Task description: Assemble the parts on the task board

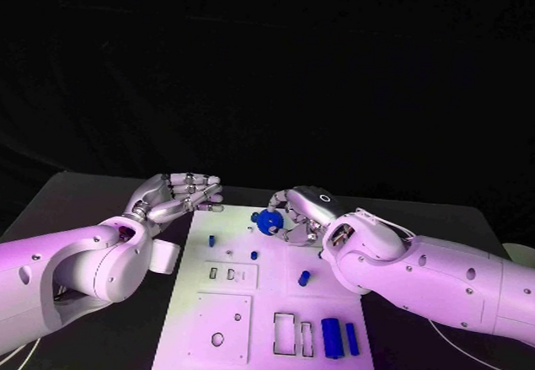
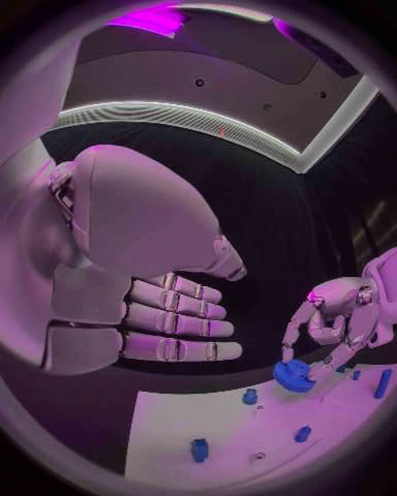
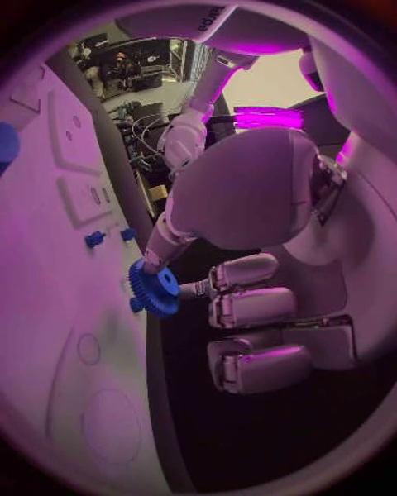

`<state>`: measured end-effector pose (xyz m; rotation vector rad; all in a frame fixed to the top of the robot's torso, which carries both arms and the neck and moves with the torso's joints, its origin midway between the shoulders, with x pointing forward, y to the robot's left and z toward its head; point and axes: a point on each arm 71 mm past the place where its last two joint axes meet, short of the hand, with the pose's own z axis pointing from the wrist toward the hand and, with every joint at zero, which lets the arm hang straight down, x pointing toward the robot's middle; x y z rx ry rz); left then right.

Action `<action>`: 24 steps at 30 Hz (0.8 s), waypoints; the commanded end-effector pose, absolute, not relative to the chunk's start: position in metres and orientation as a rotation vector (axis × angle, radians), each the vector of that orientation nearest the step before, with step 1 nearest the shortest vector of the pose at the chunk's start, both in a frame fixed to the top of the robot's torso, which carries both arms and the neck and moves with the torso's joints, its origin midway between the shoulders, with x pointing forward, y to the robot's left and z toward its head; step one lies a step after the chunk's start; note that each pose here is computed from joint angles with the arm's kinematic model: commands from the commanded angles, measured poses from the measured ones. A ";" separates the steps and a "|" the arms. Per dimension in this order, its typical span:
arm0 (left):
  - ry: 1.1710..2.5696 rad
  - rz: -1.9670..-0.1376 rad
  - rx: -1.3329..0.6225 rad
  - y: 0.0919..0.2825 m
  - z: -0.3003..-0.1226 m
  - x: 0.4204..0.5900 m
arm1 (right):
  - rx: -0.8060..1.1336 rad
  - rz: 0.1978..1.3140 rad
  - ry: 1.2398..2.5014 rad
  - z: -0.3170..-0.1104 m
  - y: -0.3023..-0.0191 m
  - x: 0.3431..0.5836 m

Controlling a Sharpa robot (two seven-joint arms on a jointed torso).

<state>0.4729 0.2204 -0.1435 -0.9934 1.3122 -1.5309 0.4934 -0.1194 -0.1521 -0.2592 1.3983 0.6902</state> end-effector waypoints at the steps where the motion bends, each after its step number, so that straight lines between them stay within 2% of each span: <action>1: 1.315 -1.555 -0.986 0.218 -0.142 0.473 | -0.292 0.665 1.370 -0.151 -0.112 0.495; 10: 1.315 -1.556 -0.985 0.217 -0.142 0.473 | -0.314 0.669 1.407 -0.162 -0.091 0.498; 24: 1.313 -1.554 -0.986 0.218 -0.142 0.473 | -0.310 0.642 1.425 -0.172 -0.079 0.508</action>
